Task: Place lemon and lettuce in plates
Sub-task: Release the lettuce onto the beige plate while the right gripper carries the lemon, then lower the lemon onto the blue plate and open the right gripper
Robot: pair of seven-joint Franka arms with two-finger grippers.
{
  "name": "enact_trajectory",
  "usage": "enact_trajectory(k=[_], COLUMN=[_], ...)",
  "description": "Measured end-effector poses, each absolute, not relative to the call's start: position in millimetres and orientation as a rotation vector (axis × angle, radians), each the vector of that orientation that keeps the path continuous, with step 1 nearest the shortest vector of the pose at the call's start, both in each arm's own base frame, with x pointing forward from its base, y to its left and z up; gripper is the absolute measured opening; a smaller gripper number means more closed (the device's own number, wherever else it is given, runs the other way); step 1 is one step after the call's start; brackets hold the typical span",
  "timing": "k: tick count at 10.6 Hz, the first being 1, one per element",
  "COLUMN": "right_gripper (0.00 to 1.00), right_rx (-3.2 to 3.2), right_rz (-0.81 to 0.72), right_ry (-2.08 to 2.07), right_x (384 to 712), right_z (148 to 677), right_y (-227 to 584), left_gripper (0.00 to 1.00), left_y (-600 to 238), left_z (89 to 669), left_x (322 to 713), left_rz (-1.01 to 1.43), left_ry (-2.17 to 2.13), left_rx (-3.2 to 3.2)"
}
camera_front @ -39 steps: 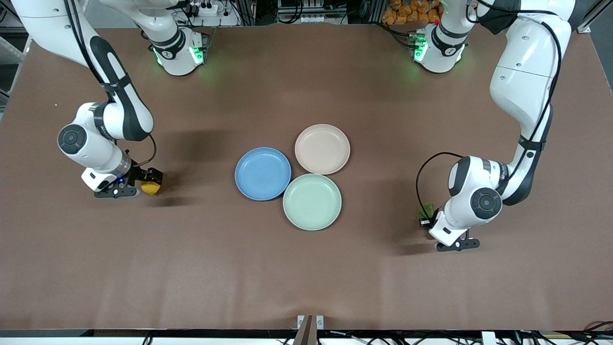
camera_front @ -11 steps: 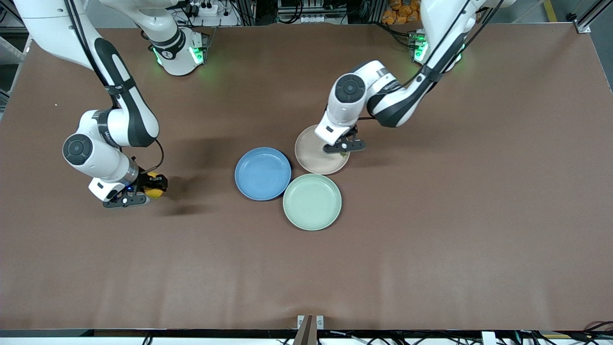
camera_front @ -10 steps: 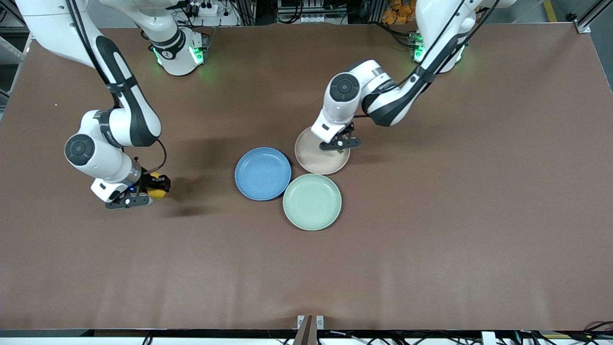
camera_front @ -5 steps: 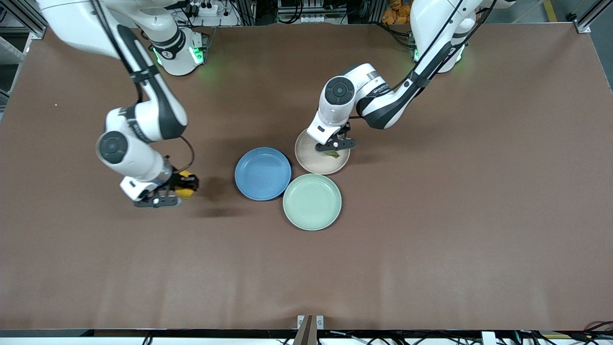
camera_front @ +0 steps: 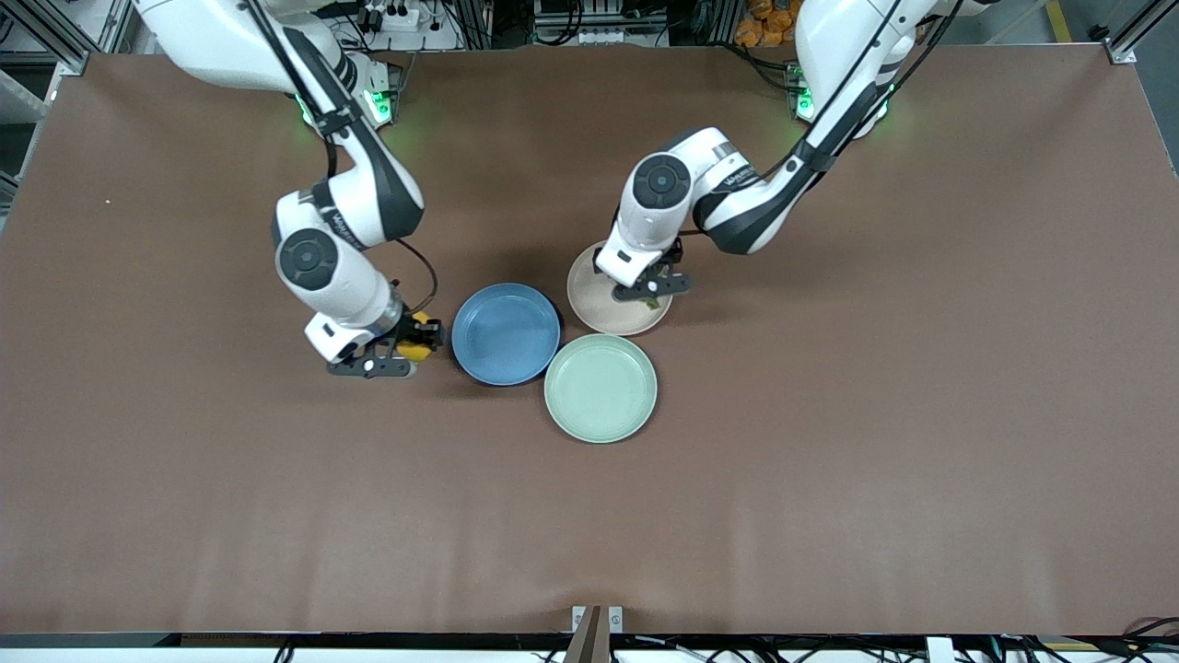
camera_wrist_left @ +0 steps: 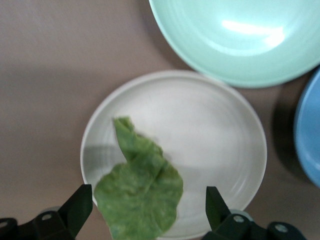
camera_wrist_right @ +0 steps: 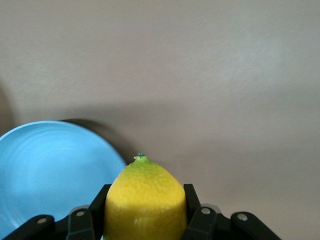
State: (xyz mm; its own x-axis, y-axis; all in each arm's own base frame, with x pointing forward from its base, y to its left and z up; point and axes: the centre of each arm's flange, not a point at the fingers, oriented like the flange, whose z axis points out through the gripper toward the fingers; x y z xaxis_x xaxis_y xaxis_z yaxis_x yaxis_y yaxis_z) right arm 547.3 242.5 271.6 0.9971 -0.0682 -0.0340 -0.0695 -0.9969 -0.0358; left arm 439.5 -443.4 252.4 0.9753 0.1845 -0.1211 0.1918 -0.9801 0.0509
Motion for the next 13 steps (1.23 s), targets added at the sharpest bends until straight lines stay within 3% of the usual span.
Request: enact_trajectory(k=[8,13], right_gripper=[0.62,0.62], right_rx=[-3.086,-3.078], right_rz=[0.043,0.045], right_ry=[0.207,0.219], right_x=[516.2,509.9], right_z=[233.9,207.1], right_y=[311.3,331.8], left_gripper=[1.00,1.00], left_y=[-337.7,-270.3], left_z=[283.4,278.3], left_x=[571.4,601.9], left_rz=[0.124,0.104], left_ry=[0.312,0.258], left_rx=[3.105,3.183])
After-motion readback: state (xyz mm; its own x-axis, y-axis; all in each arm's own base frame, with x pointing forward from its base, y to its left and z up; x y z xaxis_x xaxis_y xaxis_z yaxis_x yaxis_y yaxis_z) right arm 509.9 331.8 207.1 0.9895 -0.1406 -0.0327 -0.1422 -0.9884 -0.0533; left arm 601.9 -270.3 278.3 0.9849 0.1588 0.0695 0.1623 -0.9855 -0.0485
